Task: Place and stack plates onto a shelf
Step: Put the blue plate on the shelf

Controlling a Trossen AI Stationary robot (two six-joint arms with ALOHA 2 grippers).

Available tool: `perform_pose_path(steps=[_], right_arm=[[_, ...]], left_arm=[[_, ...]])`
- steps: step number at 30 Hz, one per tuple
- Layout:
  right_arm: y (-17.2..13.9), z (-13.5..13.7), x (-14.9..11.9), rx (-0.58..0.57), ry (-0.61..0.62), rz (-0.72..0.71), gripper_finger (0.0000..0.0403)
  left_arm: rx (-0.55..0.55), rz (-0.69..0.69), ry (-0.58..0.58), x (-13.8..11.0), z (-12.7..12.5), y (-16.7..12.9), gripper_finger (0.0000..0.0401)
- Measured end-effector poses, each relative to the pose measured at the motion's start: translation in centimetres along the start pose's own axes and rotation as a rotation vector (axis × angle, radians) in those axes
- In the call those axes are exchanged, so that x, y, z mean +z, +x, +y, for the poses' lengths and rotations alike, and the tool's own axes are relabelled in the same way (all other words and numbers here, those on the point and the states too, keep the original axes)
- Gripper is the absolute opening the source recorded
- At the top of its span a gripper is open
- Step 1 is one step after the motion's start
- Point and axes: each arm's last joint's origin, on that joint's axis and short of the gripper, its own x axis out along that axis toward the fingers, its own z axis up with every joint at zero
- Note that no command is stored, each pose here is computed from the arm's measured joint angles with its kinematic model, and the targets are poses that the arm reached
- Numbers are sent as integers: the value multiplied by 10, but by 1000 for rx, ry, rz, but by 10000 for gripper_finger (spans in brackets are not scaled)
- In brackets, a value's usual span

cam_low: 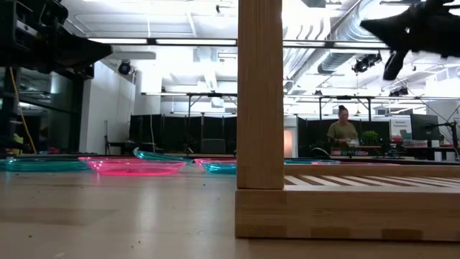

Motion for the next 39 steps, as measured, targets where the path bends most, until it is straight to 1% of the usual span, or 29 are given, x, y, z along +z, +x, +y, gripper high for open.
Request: perform_pose_path(steps=[1, 3, 4, 6, 8, 10, 13, 15, 17, 20, 24, 27, 31, 33, 36, 39], right_arm=[[0, 1, 5, -19, 77, -79, 0], [-1, 2, 13, -67, 172, -206, 0], [-1, 3, 15, -89, 201, -243, 0], [3, 5, 19, -125, 222, -247, 0], [11, 12, 24, -168, 197, -195, 1], [24, 18, 27, -251, 145, -116, 1], [47, 25, 32, -422, 58, 10, 8], [63, 26, 34, -555, 12, 101, 24], [77, 20, 33, -713, -11, 195, 51], [97, -1, 34, -927, 6, 324, 99], [113, -50, 36, -1177, 135, 452, 155], [114, -89, 38, -1305, 222, 497, 174], [106, -129, 32, -1469, 289, 529, 178], [102, -144, 25, -1501, 319, 573, 178], [99, -162, 12, -1504, 363, 637, 178], [99, -177, 3, -1504, 375, 650, 178]], left_arm=[[0, 0, 0, 0, 0, 0, 0], [0, 0, 0, 0, 0, 0, 0], [0, 0, 0, 0, 0, 0, 0], [0, 0, 0, 0, 0, 0, 0], [0, 0, 0, 0, 0, 0, 0], [0, 0, 0, 0, 0, 0, 0], [0, 0, 0, 0, 0, 0, 0], [0, 0, 0, 0, 0, 0, 0], [0, 0, 0, 0, 0, 0, 0], [0, 0, 0, 0, 0, 0, 0], [0, 0, 0, 0, 0, 0, 0], [0, 0, 0, 0, 0, 0, 0], [0, 0, 0, 0, 0, 0, 0], [0, 0, 0, 0, 0, 0, 0], [0, 0, 0, 0, 0, 0, 0], [0, 0, 0, 0, 0, 0, 0]])
